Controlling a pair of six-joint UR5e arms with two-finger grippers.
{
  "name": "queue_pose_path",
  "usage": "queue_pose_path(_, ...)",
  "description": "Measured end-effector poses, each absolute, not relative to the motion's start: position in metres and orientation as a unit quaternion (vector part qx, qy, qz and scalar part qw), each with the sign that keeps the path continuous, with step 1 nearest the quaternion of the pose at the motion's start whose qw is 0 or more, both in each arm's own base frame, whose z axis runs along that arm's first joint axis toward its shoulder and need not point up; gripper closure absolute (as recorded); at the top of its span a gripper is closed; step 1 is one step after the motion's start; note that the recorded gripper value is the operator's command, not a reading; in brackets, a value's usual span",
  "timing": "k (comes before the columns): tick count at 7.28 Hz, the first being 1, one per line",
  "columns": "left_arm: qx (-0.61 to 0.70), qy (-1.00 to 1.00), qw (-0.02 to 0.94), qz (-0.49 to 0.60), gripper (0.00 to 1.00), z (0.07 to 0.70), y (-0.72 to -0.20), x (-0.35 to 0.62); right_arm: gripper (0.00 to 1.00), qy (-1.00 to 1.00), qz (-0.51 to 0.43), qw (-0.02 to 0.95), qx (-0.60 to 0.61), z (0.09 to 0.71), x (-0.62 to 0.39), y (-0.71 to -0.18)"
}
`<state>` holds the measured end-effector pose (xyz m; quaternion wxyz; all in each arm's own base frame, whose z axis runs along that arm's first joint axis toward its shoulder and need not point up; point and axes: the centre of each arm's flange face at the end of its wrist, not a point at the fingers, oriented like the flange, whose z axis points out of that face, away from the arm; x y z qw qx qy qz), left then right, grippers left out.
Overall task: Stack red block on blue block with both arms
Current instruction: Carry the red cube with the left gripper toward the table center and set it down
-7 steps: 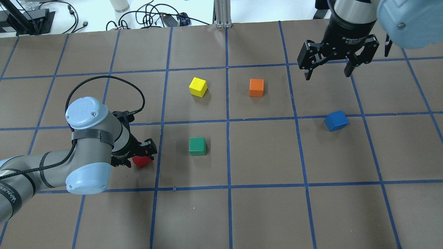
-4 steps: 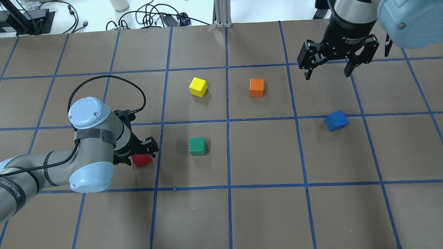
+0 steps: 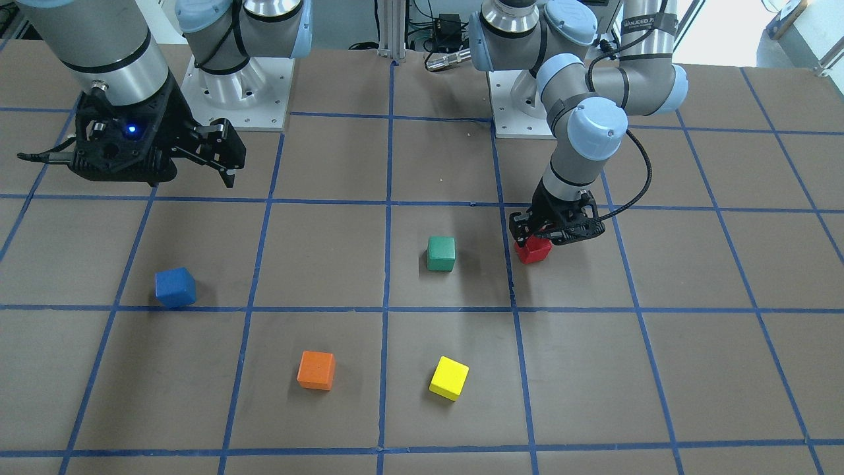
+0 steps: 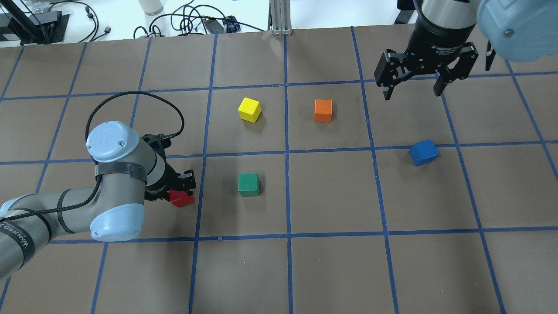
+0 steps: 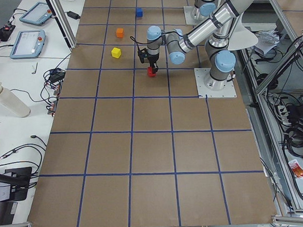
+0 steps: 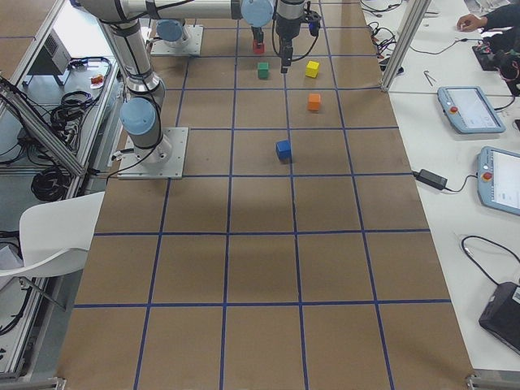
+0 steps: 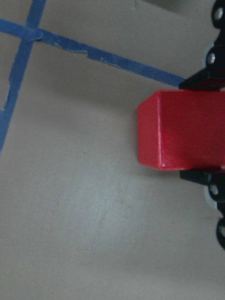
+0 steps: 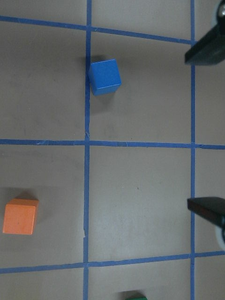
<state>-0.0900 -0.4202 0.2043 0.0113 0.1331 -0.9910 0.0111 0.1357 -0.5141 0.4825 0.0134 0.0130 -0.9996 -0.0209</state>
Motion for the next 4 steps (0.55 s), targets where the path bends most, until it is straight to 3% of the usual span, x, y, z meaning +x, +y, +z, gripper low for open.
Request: queue_pose_path(4,0.012,-0.999,0.035,0.039,1.0,0.256,-0.454,-0.18,0.0,-1.0,-0.015,0.013,0.012,0.484,0.135,-0.515)
